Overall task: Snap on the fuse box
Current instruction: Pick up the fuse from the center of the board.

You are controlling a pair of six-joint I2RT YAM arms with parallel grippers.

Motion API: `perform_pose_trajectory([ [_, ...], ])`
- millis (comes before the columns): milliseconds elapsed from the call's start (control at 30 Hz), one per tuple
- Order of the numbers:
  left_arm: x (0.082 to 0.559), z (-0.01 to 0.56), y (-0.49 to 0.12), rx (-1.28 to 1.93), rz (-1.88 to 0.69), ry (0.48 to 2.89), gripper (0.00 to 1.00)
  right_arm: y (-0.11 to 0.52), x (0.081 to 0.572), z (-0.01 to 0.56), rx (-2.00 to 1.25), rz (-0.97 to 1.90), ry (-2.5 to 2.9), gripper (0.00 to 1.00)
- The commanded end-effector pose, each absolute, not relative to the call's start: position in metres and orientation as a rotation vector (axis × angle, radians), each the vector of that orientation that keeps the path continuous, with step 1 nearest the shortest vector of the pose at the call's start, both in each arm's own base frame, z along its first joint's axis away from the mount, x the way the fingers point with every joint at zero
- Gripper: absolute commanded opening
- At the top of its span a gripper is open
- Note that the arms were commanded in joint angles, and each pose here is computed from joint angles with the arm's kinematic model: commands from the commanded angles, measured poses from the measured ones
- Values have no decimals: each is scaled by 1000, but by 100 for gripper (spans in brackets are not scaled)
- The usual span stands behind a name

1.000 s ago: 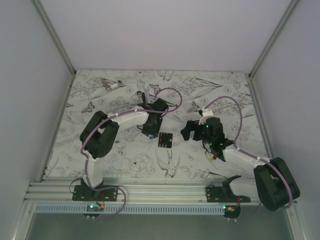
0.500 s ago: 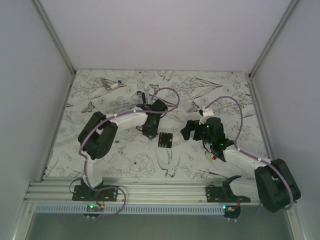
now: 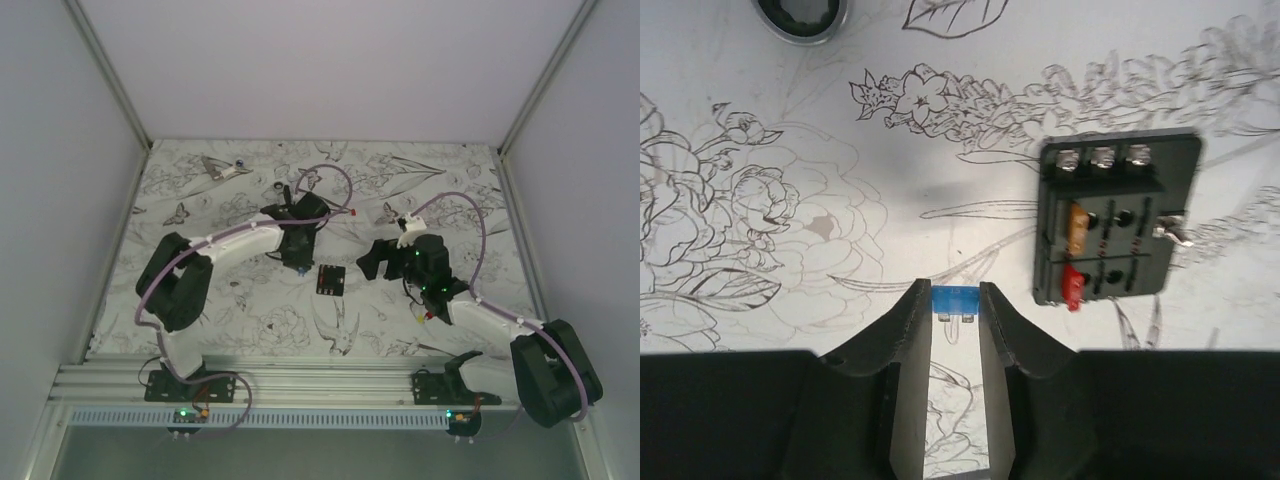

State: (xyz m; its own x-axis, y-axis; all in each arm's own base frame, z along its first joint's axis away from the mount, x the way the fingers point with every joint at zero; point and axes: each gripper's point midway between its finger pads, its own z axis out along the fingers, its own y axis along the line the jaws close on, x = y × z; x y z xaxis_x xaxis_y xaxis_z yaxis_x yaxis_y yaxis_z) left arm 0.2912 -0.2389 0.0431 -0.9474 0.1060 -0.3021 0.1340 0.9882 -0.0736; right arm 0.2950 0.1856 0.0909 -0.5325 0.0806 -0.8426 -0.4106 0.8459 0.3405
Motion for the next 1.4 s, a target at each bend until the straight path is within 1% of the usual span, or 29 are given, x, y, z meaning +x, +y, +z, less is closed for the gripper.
perform_pose_trajectory([
  [0,289,78,-244,76,-218,2770,15,209,292,121,-282,790,1920,98],
  [133,294,108,-255,-6,-327,2674,15,239,282,133,-361,876,1857,96],
  [267,294,136,-270,13,-401,2580,15,274,269,142,-441,964,1789,89],
  [367,292,150,-278,23,-433,2538,15,292,265,147,-432,1021,1744,85],
  [533,286,165,-288,27,-471,2483,15,302,262,156,-401,1062,1679,75],
  [700,283,168,-294,14,-504,2466,15,307,261,165,-397,1074,1630,65],
  [800,282,171,-297,12,-520,2454,15,307,261,166,-394,1072,1626,56],
  [967,281,174,-299,5,-536,2439,15,307,260,163,-391,1072,1629,45],
  [1033,280,175,-300,5,-541,2437,15,306,261,164,-392,1072,1625,38],
  [1133,280,176,-299,-2,-542,2429,15,307,260,164,-399,1077,1622,31],
  [1267,279,178,-300,-1,-553,2426,15,308,260,163,-402,1078,1624,17],
  [1367,278,178,-300,2,-560,2425,15,308,260,162,-412,1075,1629,4],
])
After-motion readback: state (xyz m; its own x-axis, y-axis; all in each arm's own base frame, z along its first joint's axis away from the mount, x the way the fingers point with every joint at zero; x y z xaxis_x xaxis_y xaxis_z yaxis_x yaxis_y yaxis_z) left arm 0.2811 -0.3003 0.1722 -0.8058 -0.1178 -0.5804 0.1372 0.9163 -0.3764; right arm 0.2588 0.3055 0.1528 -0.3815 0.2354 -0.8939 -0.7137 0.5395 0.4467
